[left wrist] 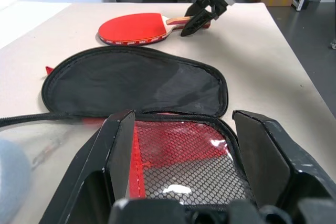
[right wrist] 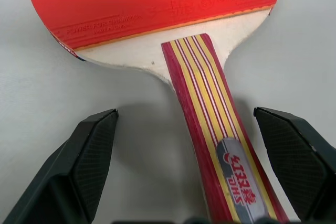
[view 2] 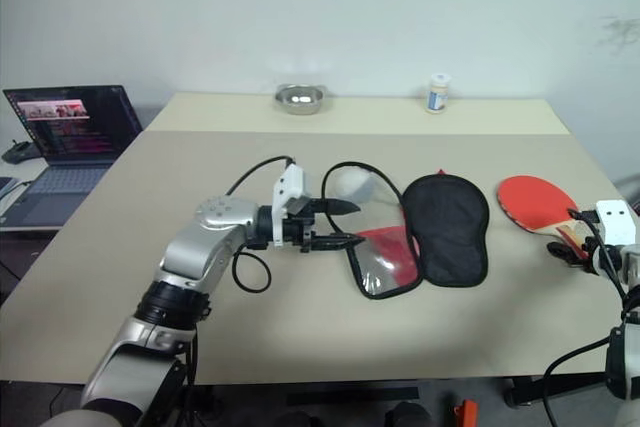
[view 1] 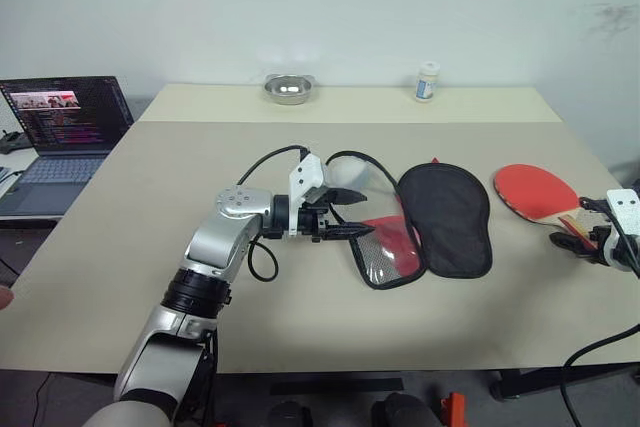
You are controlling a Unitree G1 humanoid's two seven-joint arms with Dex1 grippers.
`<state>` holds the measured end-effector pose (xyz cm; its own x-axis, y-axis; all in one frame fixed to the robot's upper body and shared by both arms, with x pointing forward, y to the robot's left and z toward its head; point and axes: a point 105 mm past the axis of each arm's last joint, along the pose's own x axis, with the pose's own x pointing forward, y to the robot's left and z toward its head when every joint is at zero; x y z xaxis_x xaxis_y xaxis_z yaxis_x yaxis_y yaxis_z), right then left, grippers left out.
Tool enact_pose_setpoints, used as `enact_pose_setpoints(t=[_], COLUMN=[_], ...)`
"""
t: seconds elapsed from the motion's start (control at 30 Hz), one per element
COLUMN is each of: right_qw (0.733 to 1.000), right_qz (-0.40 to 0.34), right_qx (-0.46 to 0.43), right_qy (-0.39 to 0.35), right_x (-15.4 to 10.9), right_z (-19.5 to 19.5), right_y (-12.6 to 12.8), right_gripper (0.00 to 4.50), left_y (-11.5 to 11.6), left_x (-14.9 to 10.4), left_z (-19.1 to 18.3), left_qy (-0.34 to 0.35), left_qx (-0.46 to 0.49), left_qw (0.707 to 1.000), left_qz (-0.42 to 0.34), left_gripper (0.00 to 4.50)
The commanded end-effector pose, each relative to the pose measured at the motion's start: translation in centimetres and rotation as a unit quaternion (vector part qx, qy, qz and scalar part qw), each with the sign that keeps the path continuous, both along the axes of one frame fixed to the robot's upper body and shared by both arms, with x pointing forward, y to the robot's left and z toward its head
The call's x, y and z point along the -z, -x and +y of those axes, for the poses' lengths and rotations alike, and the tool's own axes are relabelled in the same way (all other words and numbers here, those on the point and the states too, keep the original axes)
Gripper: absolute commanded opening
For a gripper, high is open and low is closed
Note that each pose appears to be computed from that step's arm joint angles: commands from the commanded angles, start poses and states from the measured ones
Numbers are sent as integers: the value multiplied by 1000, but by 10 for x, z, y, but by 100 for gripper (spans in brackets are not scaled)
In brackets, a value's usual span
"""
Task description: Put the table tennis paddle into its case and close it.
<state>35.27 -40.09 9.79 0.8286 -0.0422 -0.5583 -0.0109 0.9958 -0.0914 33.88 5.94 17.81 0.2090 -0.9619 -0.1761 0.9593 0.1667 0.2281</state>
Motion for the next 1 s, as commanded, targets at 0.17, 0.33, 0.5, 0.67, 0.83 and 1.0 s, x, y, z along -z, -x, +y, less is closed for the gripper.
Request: enact_pose_setpoints(t=[0.17,0.33,0.5,0.67,0.83,1.0], right_qw=[999,999,999,999,999,995], right_qz=[-44,-48,-51,-46,-39,-84], right_qx=[-7,-1,0,0,15,39], right_qy=[12,10,-14,-29,-28,-30], right_x=[-11,-10,-10,-9,-8,-31], right_z=[12,13,18,23,22,17], right_y=[-18,-20,-23,-25,-25,-32], right_gripper=[447,447,408,257,117,108], left_y=[-4,-5,-5,-6,-6,-5], left_x=[-15,-14,-14,-15,-16,-18], left_z=[5,7,8,8,6,6], left_qy=[0,-2,-1,-1,0,3], left_qx=[2,1,1,1,0,-2], left_qw=[1000,999,999,999,999,999], left_qz=[-31,-33,-34,-35,-36,-36], left_gripper=[321,321,321,321,321,321])
